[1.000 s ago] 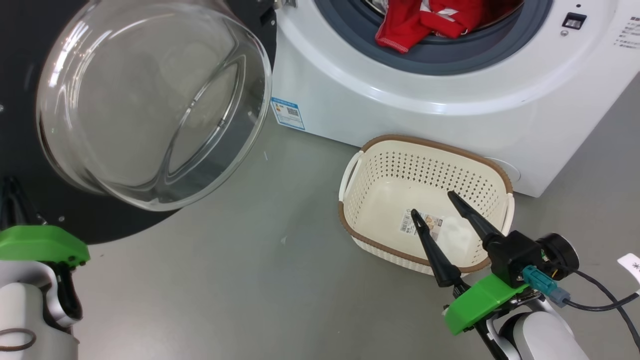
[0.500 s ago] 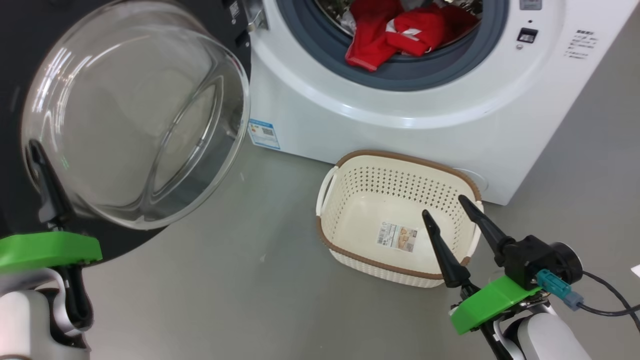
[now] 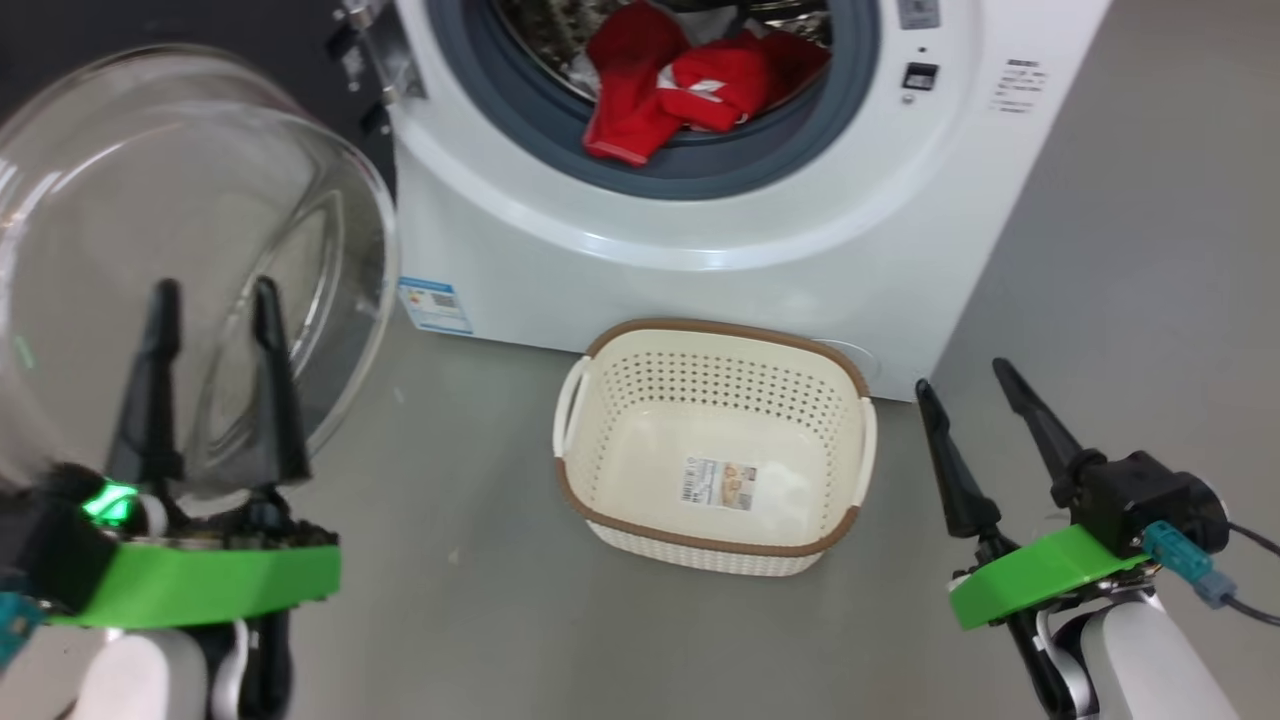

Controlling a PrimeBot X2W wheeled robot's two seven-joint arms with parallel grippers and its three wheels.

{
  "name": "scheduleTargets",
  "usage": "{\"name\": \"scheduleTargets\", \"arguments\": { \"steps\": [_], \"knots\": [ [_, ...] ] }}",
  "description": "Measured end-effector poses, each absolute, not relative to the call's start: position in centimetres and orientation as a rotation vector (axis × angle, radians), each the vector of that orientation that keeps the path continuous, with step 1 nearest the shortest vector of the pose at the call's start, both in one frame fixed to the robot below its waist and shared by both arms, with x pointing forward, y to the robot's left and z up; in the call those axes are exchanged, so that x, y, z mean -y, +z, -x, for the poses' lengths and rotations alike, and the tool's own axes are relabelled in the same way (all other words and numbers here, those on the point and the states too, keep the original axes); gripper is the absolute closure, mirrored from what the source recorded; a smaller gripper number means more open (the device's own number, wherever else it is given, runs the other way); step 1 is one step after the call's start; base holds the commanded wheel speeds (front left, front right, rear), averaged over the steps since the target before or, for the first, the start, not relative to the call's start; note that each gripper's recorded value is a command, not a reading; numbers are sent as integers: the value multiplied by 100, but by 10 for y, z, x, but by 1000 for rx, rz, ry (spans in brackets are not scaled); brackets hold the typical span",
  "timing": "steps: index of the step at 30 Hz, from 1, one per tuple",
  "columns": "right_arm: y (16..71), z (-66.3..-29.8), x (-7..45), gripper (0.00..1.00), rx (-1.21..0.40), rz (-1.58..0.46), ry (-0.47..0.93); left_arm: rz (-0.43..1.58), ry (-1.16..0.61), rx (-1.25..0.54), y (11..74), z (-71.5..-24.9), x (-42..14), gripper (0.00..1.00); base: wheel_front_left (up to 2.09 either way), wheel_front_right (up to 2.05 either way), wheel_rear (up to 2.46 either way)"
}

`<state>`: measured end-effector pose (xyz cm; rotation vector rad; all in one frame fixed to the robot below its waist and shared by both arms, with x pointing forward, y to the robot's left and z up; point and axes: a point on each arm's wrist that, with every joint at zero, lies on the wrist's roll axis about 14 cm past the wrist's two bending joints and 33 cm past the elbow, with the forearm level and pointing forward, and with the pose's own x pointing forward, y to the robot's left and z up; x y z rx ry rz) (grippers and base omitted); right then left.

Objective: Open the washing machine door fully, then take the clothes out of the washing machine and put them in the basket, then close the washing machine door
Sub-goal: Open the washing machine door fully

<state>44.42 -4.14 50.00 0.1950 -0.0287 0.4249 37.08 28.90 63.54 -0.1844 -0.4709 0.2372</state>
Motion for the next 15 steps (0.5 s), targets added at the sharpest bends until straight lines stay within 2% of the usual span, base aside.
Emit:
{"name": "scheduleTargets", "arguments": {
  "steps": [7, 15],
  "knots": [
    [507, -447, 90, 0, 67, -178, 292, 242, 77, 422, 620, -395, -239, 0, 0, 0, 0],
    [514, -438, 142, 0, 102, -155, 154, 292, -25, 348, 597, -413, -198, 0, 0, 0, 0]
  ]
}}
